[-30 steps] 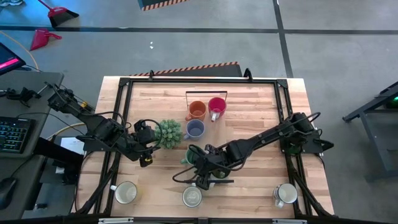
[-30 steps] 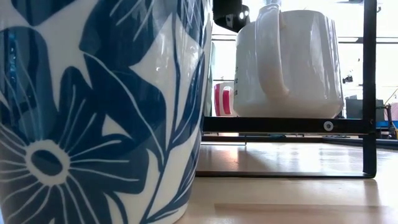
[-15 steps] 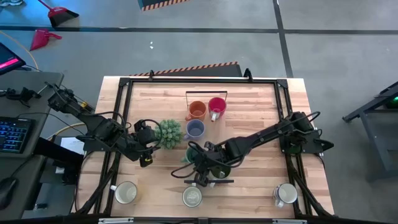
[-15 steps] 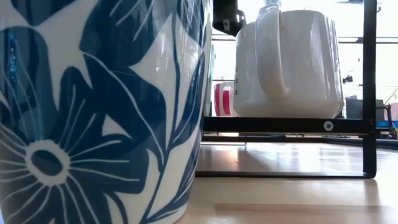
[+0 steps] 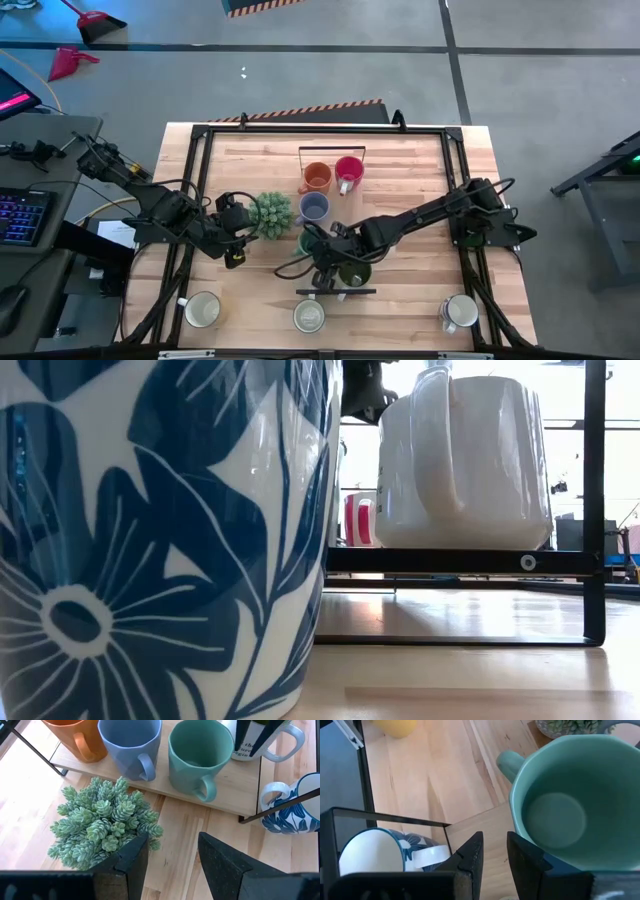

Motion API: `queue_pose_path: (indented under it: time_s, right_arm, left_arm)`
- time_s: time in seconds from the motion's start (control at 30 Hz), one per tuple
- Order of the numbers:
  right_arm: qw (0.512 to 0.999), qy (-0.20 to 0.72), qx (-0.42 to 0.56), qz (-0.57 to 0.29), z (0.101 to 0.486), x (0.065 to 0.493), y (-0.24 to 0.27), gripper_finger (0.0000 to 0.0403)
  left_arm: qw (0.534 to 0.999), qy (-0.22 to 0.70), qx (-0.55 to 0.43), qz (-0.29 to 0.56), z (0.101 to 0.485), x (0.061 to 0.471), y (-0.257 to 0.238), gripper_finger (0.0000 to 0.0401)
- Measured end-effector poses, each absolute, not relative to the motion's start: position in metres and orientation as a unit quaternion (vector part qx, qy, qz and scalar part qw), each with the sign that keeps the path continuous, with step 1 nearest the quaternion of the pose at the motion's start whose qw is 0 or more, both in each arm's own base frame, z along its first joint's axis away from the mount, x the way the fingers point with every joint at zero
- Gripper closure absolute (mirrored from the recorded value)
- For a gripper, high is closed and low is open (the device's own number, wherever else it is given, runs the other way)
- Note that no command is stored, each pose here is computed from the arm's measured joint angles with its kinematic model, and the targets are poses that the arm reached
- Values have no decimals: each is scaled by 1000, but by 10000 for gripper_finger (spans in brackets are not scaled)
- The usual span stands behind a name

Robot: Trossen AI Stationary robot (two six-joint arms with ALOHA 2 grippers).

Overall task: Place coffee mugs
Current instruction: Adjust the mugs on the shelf

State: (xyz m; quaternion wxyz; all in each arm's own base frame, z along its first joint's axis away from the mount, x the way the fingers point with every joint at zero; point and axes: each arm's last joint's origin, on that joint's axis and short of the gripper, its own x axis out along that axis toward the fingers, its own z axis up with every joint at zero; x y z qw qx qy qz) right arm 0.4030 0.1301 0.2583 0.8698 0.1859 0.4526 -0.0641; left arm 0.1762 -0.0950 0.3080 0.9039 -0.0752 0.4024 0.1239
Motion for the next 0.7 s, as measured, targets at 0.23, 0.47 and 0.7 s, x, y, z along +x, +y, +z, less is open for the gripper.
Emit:
queue_pose_path:
  time_s: [0.23, 0.47, 0.7]
  right_arm:
    - [870, 451, 185, -68, 258, 404, 127, 323]
    - [869, 454, 186, -64, 258, 404, 126, 323]
    - [865, 470, 178, -8, 261, 400, 135, 323]
  left_arm:
    - [904, 403, -75, 124, 308, 176, -95, 240]
    - [904, 403, -75, 124, 308, 176, -95, 240]
    - [903, 404, -74, 124, 308, 176, -95, 240]
